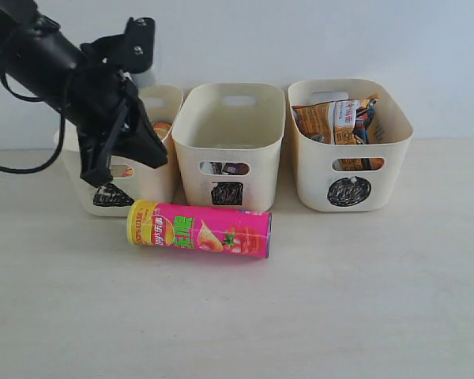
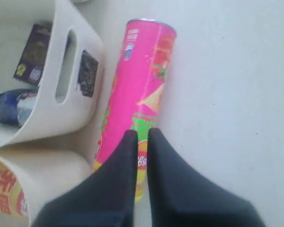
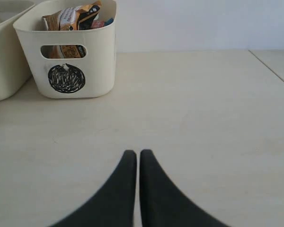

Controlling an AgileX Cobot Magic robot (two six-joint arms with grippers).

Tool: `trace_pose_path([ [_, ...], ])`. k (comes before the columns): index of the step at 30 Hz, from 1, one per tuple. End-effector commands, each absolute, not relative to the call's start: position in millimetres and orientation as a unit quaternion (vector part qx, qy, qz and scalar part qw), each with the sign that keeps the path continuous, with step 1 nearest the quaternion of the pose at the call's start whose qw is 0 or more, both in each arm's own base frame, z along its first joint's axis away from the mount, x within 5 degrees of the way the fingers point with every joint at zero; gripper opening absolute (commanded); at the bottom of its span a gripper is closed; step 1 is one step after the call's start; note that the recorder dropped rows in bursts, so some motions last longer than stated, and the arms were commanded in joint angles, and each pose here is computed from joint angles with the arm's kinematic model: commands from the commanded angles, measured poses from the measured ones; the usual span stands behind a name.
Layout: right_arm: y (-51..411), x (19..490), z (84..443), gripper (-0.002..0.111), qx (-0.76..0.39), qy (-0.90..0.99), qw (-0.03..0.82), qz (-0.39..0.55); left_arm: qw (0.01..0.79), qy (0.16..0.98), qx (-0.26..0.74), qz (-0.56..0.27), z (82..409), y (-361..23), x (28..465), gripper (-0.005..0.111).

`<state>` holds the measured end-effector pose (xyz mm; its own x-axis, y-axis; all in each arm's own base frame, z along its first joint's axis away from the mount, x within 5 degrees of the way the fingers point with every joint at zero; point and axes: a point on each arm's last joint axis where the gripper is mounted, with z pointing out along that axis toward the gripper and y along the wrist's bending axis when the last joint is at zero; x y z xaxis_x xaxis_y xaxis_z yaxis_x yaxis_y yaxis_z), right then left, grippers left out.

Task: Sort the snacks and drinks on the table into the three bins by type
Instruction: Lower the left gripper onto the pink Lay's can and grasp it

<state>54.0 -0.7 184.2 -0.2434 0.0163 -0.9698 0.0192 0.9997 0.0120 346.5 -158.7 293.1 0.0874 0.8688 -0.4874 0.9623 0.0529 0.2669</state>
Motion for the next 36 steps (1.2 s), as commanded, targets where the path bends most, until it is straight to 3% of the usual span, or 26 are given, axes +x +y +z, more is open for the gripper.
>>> trace_pose_path([
  [1,-0.5,53.8,183.6,0.0,0.01,0.787,0.617,0.0,0.244,0.638,0.726,-0.08,280.3,-190.5,332.7,0.004],
  [5,-0.5,53.8,183.6,0.0,0.01,0.787,0.617,0.0,0.232,0.657,0.714,-0.07,262.8,-211.0,333.3,0.012],
  [7,-0.5,53.8,183.6,0.0,0.01,0.787,0.617,0.0,0.221,0.659,0.717,-0.059,253.5,-221.6,331.6,0.028],
  [12,-0.5,53.8,183.6,0.0,0.01,0.787,0.617,0.0,0.227,0.699,0.676,-0.049,239.7,-237.2,338.7,0.086],
  [13,-0.5,53.8,183.6,0.0,0.01,0.787,0.617,0.0,0.225,0.704,0.672,-0.05,237.8,-238.7,341.4,0.091],
  [28,-0.5,54.0,184.1,0.0,0.01,0.785,0.619,0.0,0.164,0.664,0.729,-0.028,202.5,-244.8,359.4,0.085],
  [36,-0.5,54.0,184.1,0.0,0.01,0.785,0.619,0.0,0.168,0.665,0.727,-0.02,192.1,-243.0,367.3,0.085],
])
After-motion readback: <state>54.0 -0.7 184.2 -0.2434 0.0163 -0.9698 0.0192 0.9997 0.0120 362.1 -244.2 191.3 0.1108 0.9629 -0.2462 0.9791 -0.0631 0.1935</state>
